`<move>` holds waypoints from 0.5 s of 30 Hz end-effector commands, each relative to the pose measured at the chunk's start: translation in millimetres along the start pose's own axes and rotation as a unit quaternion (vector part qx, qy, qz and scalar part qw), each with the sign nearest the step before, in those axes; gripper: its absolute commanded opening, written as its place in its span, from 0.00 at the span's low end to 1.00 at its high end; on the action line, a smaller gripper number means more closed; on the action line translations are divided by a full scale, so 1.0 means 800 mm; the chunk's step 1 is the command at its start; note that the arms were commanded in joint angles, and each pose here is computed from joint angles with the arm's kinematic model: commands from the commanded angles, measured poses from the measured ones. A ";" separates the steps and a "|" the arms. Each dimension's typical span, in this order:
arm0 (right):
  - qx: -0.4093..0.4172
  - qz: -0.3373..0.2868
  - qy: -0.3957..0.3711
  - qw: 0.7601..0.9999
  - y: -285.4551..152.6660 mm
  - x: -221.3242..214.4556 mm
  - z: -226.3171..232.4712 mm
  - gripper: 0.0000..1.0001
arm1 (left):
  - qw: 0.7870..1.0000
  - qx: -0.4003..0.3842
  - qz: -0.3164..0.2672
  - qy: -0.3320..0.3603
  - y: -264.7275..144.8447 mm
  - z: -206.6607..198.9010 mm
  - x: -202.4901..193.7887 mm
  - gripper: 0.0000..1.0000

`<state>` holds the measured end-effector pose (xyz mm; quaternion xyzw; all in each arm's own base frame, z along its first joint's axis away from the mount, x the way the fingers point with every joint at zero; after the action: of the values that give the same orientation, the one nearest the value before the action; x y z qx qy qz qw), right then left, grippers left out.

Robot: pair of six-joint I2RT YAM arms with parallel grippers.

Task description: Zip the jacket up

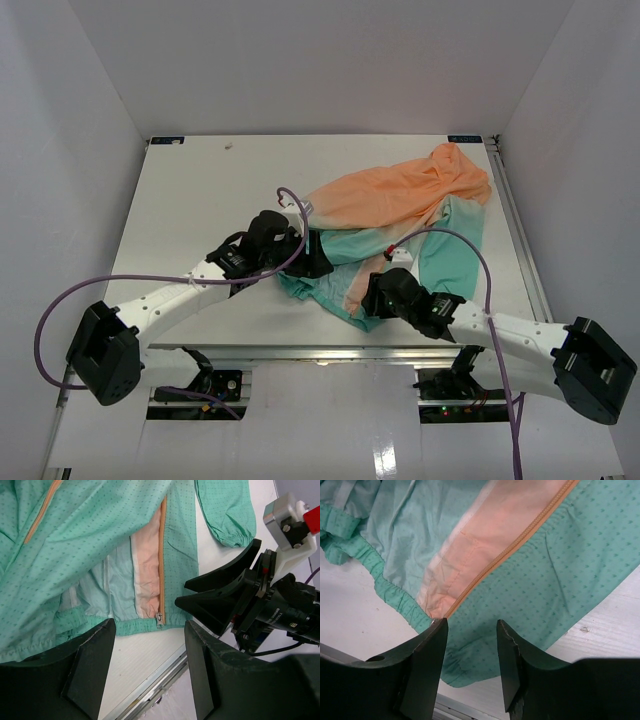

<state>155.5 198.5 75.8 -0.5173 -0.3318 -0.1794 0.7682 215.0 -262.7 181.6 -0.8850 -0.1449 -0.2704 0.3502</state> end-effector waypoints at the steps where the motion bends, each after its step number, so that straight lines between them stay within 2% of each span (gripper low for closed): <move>1: 0.000 -0.002 0.005 1.000 0.005 0.002 0.012 0.50 | 1.000 -0.013 -0.005 0.007 -0.004 -0.004 -0.004 0.68; 5: 0.003 0.005 0.000 1.000 0.012 -0.005 0.018 0.47 | 1.000 -0.007 -0.007 0.007 -0.005 0.003 -0.010 0.68; 6: 0.004 0.005 0.000 1.000 0.013 -0.007 0.018 0.43 | 1.000 -0.010 -0.007 0.007 -0.004 0.003 -0.011 0.68; 7: 0.005 0.005 0.000 1.000 0.014 -0.008 0.018 0.38 | 1.000 -0.014 -0.006 0.007 -0.004 0.002 -0.011 0.68; 9: 0.003 -0.002 0.001 1.000 0.013 -0.006 0.017 0.16 | 1.000 -0.027 0.002 0.006 -0.003 -0.001 -0.015 0.66; 10: 0.001 -0.006 0.002 1.000 0.012 -0.006 0.015 0.10 | 0.999 -0.039 0.005 0.008 -0.001 -0.004 -0.016 0.65; 15: 0.007 -0.051 -0.010 0.999 -0.006 0.013 0.010 0.08 | 0.989 -0.142 0.028 0.018 -0.004 -0.033 -0.029 0.61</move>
<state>148.7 206.3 65.9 -0.5216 -0.3345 -0.1670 0.7669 200.6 -265.5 163.3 -0.9008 -0.1135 -0.2667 0.3234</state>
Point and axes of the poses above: each gripper's point midway between its finger pads, its own y axis out along the fingers, its own z axis along the line the jaws close on, x = y × z, the point moved 4 cm from there along -y, back along the fingers, and after that the axes turned 7 degrees about -y, right-handed, at the moved point
